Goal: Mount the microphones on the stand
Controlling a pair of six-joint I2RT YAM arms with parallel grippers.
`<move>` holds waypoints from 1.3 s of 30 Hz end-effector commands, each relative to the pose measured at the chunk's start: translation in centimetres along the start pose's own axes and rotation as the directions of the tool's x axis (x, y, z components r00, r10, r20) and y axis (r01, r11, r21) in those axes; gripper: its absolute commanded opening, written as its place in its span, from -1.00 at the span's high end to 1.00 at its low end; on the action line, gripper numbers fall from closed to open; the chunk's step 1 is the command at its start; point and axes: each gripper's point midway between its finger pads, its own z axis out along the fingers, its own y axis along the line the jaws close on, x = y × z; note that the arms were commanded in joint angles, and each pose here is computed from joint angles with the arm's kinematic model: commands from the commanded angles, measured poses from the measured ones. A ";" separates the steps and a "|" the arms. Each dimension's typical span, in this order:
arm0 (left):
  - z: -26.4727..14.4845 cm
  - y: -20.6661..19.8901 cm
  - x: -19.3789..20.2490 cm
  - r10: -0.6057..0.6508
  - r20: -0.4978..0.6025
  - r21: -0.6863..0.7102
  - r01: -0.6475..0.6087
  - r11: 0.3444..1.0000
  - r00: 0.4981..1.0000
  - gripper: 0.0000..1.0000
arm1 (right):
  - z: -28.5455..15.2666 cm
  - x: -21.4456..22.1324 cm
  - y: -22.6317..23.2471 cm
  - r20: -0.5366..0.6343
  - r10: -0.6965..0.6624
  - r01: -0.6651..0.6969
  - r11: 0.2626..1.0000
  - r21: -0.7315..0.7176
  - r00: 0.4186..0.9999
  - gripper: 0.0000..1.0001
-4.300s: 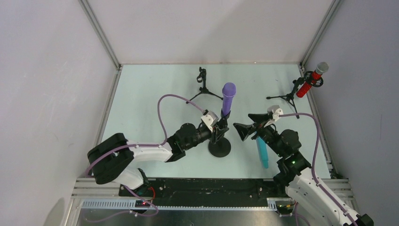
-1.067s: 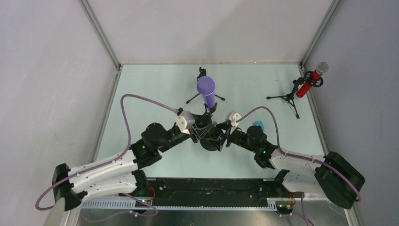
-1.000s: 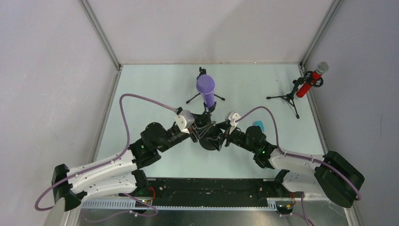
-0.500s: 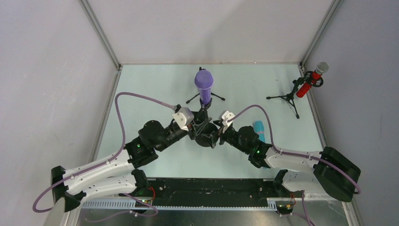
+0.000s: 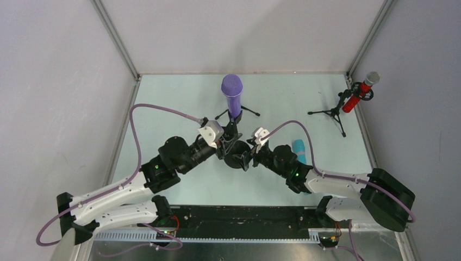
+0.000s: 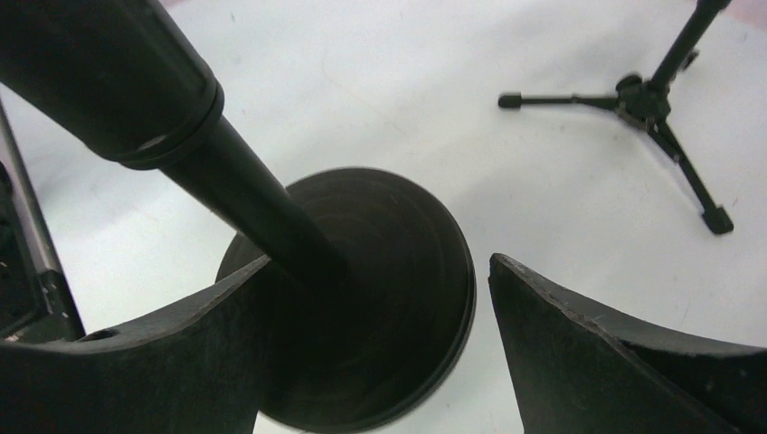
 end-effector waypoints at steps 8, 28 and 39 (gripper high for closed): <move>-4.4 5.1 -14.5 0.098 0.393 -0.211 -0.015 0.977 0.914 1.00 | -2.1 9.5 -2.1 -0.326 -0.037 0.067 0.995 0.079 0.944 -0.75; -3.6 6.3 -10.2 0.099 0.295 -0.274 -0.015 0.962 0.950 1.00 | -3.0 1.2 -1.2 -0.132 -0.022 0.028 0.999 0.040 0.991 -0.87; -1.5 8.6 -5.4 0.029 0.208 -0.310 0.038 0.950 0.978 1.00 | -4.3 -0.1 -2.5 -0.109 0.061 -0.056 0.997 0.050 0.992 -0.89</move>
